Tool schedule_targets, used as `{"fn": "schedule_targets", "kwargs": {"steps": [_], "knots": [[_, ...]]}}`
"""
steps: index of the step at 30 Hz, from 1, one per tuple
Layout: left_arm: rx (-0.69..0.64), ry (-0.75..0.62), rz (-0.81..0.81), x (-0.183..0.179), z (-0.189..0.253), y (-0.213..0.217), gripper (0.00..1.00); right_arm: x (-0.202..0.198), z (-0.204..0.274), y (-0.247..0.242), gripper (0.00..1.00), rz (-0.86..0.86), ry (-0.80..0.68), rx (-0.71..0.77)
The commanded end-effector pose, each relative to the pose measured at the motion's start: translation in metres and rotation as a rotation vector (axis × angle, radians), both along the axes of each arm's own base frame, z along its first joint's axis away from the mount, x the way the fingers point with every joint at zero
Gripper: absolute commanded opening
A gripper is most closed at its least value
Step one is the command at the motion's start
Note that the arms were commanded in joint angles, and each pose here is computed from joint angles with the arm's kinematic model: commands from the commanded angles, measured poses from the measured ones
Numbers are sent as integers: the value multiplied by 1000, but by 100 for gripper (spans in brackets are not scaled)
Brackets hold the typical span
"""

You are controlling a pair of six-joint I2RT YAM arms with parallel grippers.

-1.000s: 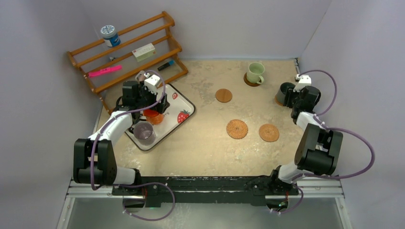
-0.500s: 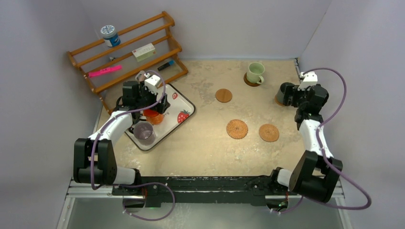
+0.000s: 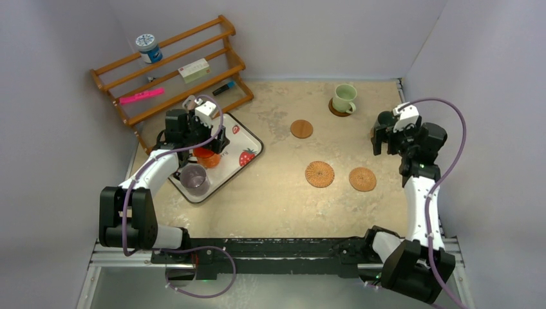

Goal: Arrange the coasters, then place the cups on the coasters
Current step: Place the cup on the coaster, then pick up the cup from the tray.

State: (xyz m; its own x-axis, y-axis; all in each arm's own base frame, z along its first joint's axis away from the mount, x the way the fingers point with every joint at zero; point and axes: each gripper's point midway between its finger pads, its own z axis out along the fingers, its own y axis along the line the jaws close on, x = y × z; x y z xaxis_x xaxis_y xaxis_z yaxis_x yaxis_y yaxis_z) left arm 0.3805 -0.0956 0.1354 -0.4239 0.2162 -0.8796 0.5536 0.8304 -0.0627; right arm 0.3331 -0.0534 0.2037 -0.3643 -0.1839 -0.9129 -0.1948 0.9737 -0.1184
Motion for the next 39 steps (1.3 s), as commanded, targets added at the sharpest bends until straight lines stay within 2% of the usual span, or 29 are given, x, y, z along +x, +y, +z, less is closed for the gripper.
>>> {"fn": "schedule_targets", "kwargs": {"steps": [1, 7, 14, 20, 24, 29, 39], "knots": [[-9, -26, -22, 4, 6, -2, 100, -12, -9, 19, 99, 112, 14, 5], [26, 2, -60, -1, 8, -2, 100, -10, -25, 26, 99, 143, 31, 44], [144, -5, -146, -19, 29, 5, 100, -9, -34, 25, 99, 139, 41, 45], [253, -3, -91, -27, 40, 25, 100, -10, -32, 25, 99, 141, 25, 40], [330, 22, -29, -27, 35, 43, 100, -11, -32, 25, 99, 136, 22, 34], [380, 76, -55, -33, 23, 49, 100, -12, -31, 24, 99, 135, 13, 24], [470, 102, -74, -40, 12, 61, 100, -11, -29, 22, 99, 127, 0, 10]]}}
